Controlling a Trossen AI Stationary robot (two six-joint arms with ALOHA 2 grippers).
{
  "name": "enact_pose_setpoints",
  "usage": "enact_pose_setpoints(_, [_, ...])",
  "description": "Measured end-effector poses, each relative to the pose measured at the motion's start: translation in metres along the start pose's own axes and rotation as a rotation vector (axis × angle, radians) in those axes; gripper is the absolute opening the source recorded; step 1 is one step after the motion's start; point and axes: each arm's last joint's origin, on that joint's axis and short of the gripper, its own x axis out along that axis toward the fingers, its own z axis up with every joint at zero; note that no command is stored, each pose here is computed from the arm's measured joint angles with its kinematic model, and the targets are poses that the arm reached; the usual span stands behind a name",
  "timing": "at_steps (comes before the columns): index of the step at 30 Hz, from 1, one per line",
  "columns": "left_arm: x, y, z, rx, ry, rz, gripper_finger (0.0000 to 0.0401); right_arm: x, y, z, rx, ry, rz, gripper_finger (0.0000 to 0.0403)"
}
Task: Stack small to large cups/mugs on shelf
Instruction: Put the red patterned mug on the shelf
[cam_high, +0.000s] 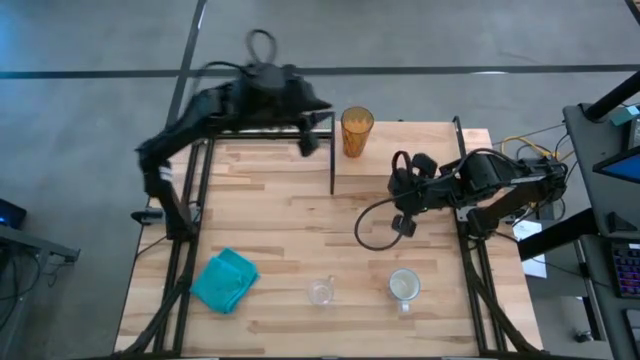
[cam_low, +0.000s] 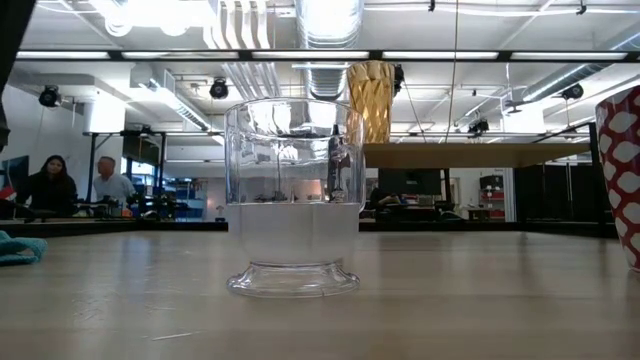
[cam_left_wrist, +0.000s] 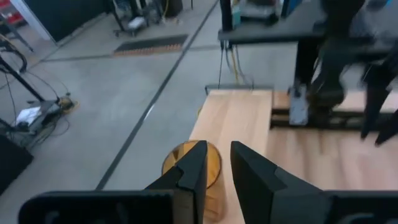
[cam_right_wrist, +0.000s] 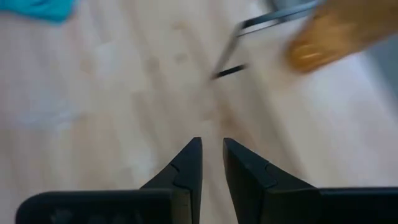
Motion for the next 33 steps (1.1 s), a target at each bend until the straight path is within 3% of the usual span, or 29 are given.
enact_pose_setpoints(4, [-0.044, 0.004, 0.006, -0.077, -0.041, -0.011, 0.0057, 0.005, 0.013, 0.004, 0.015, 0.044, 0.216, 0.0059])
enact_pose_setpoints(7, [-0.068, 0.005, 0.007, -0.103, -0.060, -0.022, 0.0057, 0.012, 0.025, 0.008, 0.006, 0.048, 0.276, 0.0059])
enact_pose_setpoints(11, [-0.086, 0.005, 0.006, -0.111, -0.062, -0.037, 0.0057, 0.021, 0.032, 0.006, 0.026, 0.109, 0.260, 0.0059])
enact_pose_setpoints(17, [-0.092, 0.004, 0.000, -0.100, -0.005, -0.050, 0.0057, 0.025, 0.041, -0.012, 0.165, 0.295, 0.163, 0.0059])
enact_pose_setpoints(33, [-0.091, 0.000, -0.003, -0.089, 0.023, -0.084, 0.0057, 0.077, 0.113, -0.057, 0.226, 0.598, 0.009, 0.0059])
